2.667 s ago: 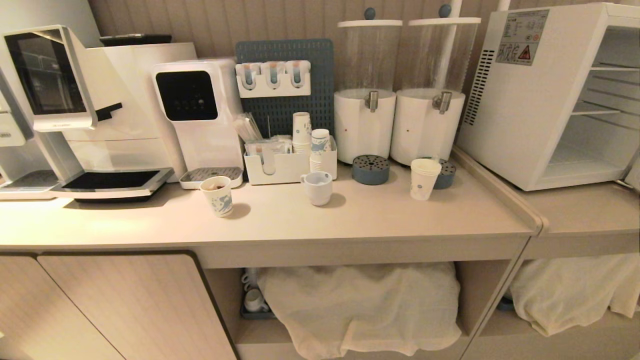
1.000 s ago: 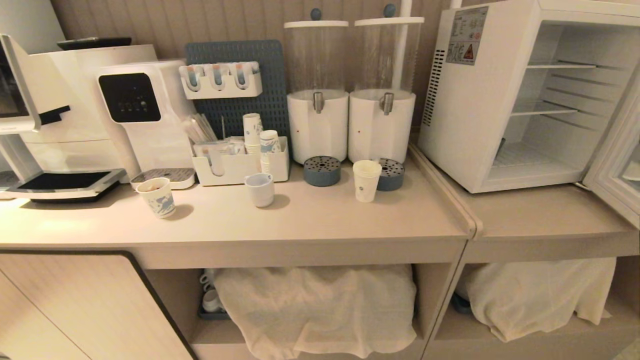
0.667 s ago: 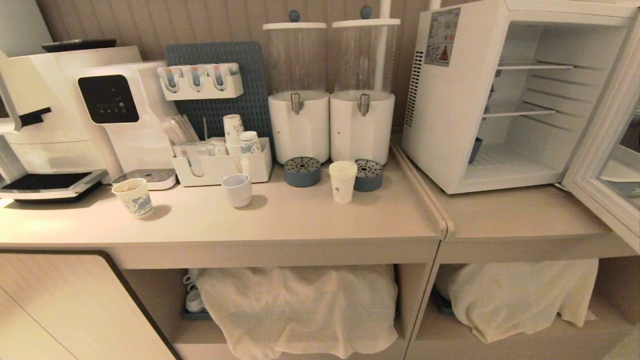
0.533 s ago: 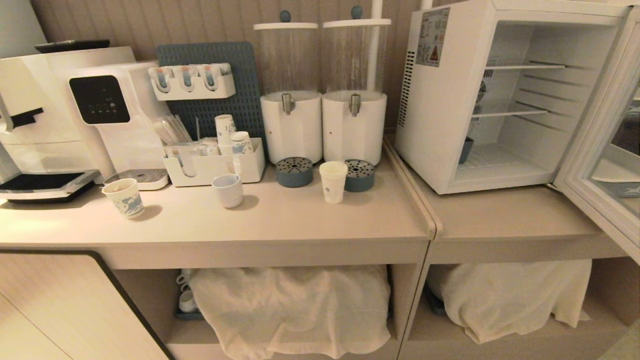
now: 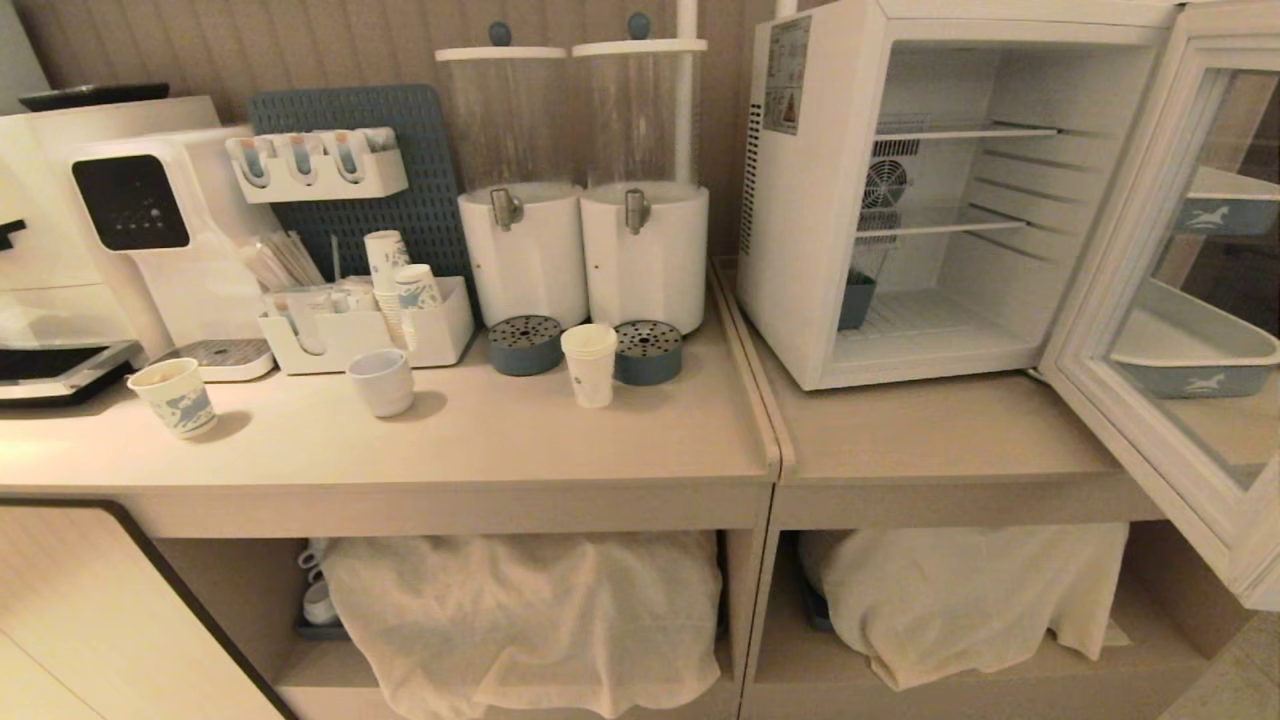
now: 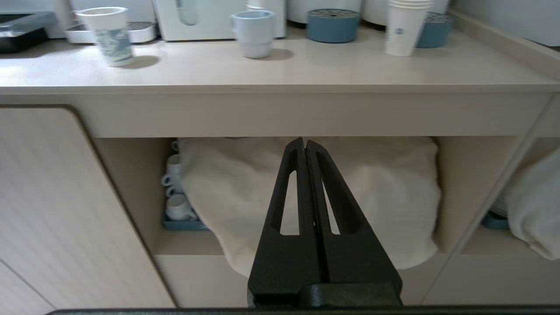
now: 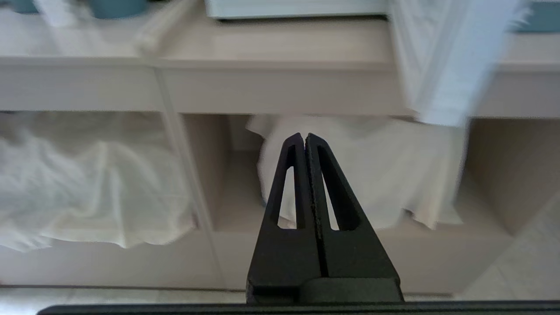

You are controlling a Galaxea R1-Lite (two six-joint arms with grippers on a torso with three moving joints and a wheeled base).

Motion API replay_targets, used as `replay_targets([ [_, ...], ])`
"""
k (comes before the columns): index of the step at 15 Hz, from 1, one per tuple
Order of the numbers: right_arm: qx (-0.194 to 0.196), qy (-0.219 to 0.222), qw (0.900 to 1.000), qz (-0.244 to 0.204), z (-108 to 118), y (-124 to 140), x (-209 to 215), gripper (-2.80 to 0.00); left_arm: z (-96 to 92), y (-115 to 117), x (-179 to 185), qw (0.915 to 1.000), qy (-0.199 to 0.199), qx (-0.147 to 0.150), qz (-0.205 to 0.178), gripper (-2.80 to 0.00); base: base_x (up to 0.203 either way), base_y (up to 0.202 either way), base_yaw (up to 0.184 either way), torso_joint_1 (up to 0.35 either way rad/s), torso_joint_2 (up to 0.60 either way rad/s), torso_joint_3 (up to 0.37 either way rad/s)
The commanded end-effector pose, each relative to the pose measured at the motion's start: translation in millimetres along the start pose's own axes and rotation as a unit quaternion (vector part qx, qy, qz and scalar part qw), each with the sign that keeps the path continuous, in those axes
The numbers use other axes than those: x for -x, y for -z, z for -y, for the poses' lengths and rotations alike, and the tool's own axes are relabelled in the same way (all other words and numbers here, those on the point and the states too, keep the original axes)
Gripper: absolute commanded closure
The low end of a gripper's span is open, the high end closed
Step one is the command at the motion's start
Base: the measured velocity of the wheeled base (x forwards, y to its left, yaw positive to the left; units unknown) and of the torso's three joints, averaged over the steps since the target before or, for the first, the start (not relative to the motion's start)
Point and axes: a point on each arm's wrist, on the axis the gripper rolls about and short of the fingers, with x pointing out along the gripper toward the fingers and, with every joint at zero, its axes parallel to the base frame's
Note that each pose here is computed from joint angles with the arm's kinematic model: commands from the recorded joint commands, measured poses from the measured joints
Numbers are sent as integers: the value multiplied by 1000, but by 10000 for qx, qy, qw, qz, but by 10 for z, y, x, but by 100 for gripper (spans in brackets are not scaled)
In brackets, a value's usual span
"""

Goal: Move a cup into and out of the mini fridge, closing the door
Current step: Close the freezer door

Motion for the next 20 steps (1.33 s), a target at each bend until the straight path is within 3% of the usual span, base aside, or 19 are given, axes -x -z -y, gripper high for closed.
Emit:
replay_targets([
  [1, 5, 0, 10000, -33, 0, -1, 2, 0, -1, 55, -13, 10000, -2, 2, -96, 0, 0, -187, 2, 5, 0, 3],
  [20, 5, 0, 10000, -33, 0, 1, 1, 0, -1, 55, -13, 10000, -2, 2, -96, 0, 0, -193, 1, 3, 2, 3],
])
